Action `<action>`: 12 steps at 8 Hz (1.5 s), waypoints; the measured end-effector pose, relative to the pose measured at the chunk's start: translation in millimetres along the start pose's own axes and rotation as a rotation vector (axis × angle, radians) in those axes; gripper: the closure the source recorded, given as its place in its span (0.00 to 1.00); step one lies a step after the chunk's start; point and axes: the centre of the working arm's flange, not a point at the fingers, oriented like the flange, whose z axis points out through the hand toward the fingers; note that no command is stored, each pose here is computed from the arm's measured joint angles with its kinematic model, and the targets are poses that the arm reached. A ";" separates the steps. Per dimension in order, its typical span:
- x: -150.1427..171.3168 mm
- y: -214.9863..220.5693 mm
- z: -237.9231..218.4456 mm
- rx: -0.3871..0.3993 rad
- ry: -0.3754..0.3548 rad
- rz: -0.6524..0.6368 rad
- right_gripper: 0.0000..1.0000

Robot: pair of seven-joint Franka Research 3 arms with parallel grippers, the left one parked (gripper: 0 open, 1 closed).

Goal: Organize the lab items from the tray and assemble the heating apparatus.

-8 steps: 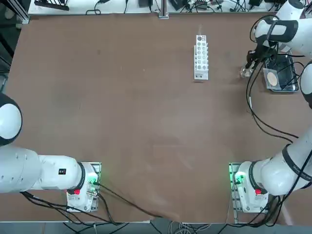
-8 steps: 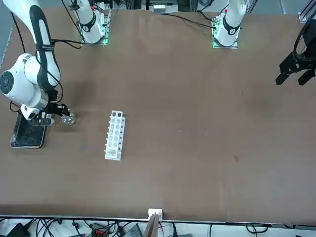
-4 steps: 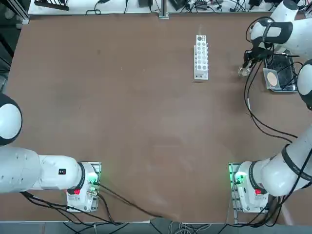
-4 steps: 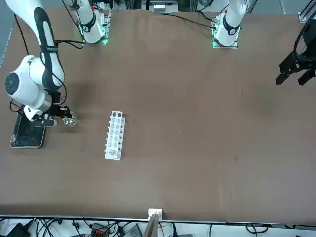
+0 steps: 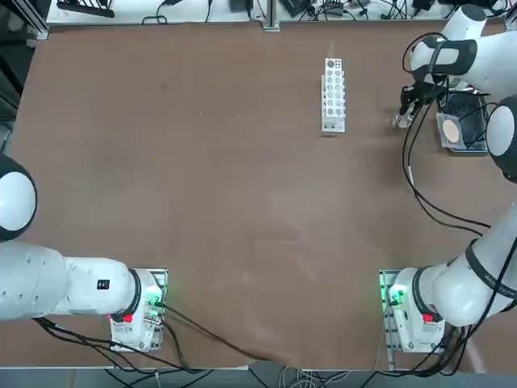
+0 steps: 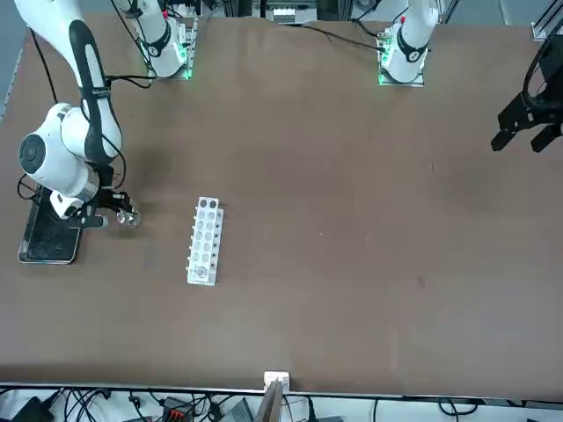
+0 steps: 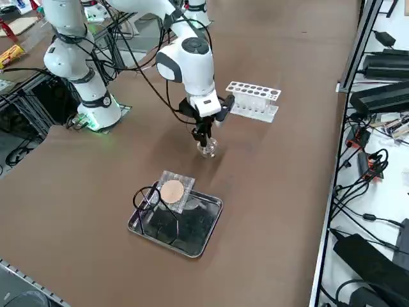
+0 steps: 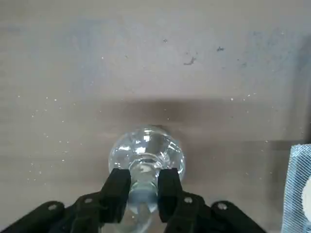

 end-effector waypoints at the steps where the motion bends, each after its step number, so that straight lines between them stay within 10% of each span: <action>1: 1.3 -0.1 -1.6 -0.002 0.004 -0.002 0.53; 4: 18.5 6.8 -38.0 0.016 -0.021 0.000 0.03; 8: 11.2 100.7 -100.0 -0.063 -0.021 0.008 0.01; 12: -19.7 187.2 -105.2 -0.093 -0.024 0.133 0.22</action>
